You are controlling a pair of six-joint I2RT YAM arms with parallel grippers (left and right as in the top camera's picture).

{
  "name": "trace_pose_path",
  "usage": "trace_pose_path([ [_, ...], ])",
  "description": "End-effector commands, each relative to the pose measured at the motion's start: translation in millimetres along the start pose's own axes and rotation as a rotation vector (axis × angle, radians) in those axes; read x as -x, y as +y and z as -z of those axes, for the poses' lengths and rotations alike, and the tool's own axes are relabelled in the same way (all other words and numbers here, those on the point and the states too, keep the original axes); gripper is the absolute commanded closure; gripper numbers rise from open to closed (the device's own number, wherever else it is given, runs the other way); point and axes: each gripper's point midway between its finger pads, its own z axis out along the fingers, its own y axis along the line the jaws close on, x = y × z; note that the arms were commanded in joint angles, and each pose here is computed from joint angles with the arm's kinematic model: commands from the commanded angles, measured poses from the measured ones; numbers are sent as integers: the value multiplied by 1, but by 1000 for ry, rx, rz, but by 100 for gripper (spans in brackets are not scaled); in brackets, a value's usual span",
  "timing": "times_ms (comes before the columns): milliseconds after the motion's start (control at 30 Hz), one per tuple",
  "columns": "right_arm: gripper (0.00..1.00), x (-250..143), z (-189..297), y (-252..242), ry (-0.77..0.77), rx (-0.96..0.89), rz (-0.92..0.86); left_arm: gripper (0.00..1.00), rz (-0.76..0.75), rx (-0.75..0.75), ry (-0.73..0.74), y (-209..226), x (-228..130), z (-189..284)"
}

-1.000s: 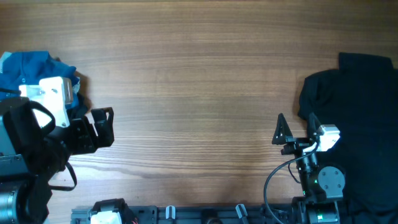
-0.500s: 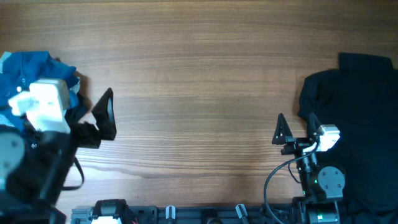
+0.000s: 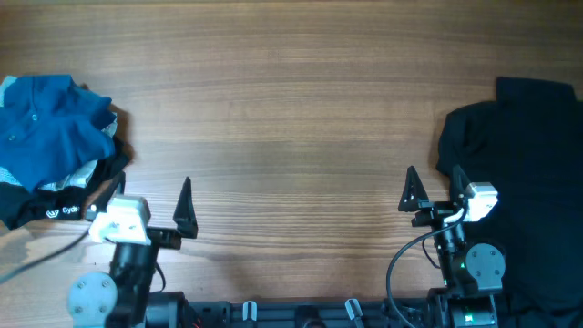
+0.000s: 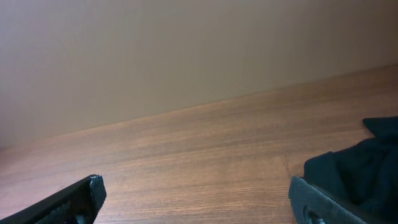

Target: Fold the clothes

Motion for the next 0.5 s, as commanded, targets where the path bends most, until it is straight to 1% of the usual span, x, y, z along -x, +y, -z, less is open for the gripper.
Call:
trace_pose_path([
  [0, 0, 2, 0, -4, -9, -19, -4, 0, -1, -13, -33, 0, -26, -8],
  [200, 0, 1, 0, -4, -9, -19, -4, 0, -8, -45, -68, -2, -58, -31],
  [433, 0, 1, 0, -4, -9, -19, -4, 0, 12, -40, 46, 2, -118, -43],
  [467, 0, 1, 0, -4, -9, -19, -4, 0, 9, -39, 30, 2, -116, -44],
])
